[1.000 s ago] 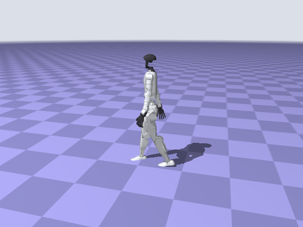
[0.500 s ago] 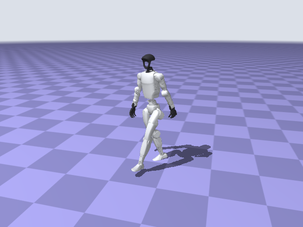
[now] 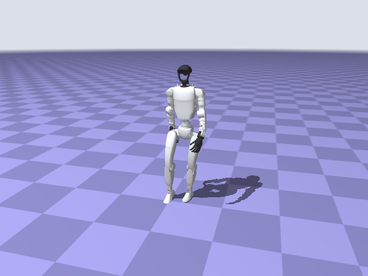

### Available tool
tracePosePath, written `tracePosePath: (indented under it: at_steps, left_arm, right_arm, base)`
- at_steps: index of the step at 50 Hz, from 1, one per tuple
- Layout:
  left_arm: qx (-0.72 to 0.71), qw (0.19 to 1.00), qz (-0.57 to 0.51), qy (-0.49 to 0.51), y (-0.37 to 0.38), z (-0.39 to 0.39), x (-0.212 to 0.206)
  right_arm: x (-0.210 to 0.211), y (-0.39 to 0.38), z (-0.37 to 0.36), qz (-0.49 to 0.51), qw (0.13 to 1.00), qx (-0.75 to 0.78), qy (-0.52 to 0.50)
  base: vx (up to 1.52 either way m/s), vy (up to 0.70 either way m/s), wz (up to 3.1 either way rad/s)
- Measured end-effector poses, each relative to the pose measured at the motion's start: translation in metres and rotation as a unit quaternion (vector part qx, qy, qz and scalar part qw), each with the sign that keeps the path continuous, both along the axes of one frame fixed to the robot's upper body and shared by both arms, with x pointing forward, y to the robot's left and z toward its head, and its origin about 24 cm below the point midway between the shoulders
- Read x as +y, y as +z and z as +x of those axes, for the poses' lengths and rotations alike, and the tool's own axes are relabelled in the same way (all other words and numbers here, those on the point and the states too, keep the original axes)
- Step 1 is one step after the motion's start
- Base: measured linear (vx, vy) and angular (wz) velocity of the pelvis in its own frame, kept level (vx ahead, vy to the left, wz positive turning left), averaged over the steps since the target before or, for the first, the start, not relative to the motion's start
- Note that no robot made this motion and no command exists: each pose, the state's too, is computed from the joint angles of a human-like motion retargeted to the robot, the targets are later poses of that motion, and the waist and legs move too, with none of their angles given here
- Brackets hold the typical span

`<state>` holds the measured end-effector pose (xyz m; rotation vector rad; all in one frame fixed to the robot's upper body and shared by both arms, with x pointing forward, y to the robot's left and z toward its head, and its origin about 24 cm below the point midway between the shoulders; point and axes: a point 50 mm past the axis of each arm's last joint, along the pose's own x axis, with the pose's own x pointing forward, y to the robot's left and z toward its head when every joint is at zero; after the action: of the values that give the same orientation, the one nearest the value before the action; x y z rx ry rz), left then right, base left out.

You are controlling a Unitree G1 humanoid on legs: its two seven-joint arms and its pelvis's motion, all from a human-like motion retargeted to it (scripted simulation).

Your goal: Walk run

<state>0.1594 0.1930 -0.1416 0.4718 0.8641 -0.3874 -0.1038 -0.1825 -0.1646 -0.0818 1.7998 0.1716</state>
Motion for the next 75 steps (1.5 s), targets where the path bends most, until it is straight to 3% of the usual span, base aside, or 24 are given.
tracePosePath:
  at_steps: [5,10,17,20,24,32,38,45,50,56,63,69,75]
  left_arm:
    - [-0.084,0.995,0.016,-0.058,0.026,0.046,0.001]
    - [-0.044,0.996,0.036,-0.065,0.014,0.029,0.003]
    - [0.202,0.979,0.034,0.015,-0.036,-0.124,-0.008]
    - [0.326,0.943,0.014,0.069,-0.037,-0.193,-0.019]
    - [0.454,0.888,-0.026,0.066,-0.023,-0.268,-0.031]
    - [0.569,0.817,0.03,0.086,0.015,-0.361,-0.025]
    - [0.61,0.771,-0.007,0.18,0.031,-0.387,-0.041]
    - [0.524,0.809,-0.045,0.264,0.004,-0.341,-0.047]
    - [0.372,0.889,-0.018,0.266,-0.03,-0.231,-0.015]
    - [0.125,0.983,0.003,0.131,-0.026,-0.062,0.0]
    - [-0.113,0.993,0.017,-0.014,0.04,0.072,0.006]
    - [-0.165,0.986,0.034,-0.008,0.058,0.09,0.018]
    - [-0.005,0.998,-0.007,0.061,-0.001,0.001,0.005]
  right_arm:
    - [0.007,0.007,-0.024,0.027,0.999,0.043,-0.015]
    - [0.0,0.007,-0.024,0.006,0.998,0.039,-0.039]
    - [-0.015,0.003,-0.005,-0.055,0.994,0.014,-0.094]
    - [-0.027,-0.001,0.025,-0.053,0.992,0.01,-0.11]
    - [-0.04,-0.008,0.085,-0.09,0.989,-0.066,-0.101]
    - [-0.073,0.011,0.209,-0.143,0.938,-0.314,-0.02]
    - [-0.089,0.028,0.246,-0.184,0.912,-0.364,0.042]
    - [-0.072,0.004,0.176,-0.144,0.951,-0.27,0.042]
    - [-0.033,-0.011,0.091,-0.056,0.989,-0.132,0.021]
    - [0.016,-0.002,0.006,0.076,0.997,0.021,0.008]
    - [0.048,0.016,-0.047,0.153,0.983,0.093,0.033]
    - [0.043,0.014,-0.043,0.144,0.983,0.104,0.04]
    - [0.017,0.001,-0.006,0.058,0.997,0.05,0.004]
  base:
    - [0.97,-0.2,1.37]
    - [0.93,-0.3,0.44]
    - [1.06,-0.46,1.1]
    - [0.83,-0.36,0.5]
    - [0.91,-0.3,0.08]
    - [0.8,-0.23,-0.22]
    - [1.03,-0.11,0.22]
    - [1.27,0.09,-0.16]
    - [1.08,-0.12,1.53]
    - [0.93,-0.14,1.24]
    - [0.87,-0.31,1.19]
    - [0.91,-0.46,-0.11]
    - [1.07,-0.58,0.47]
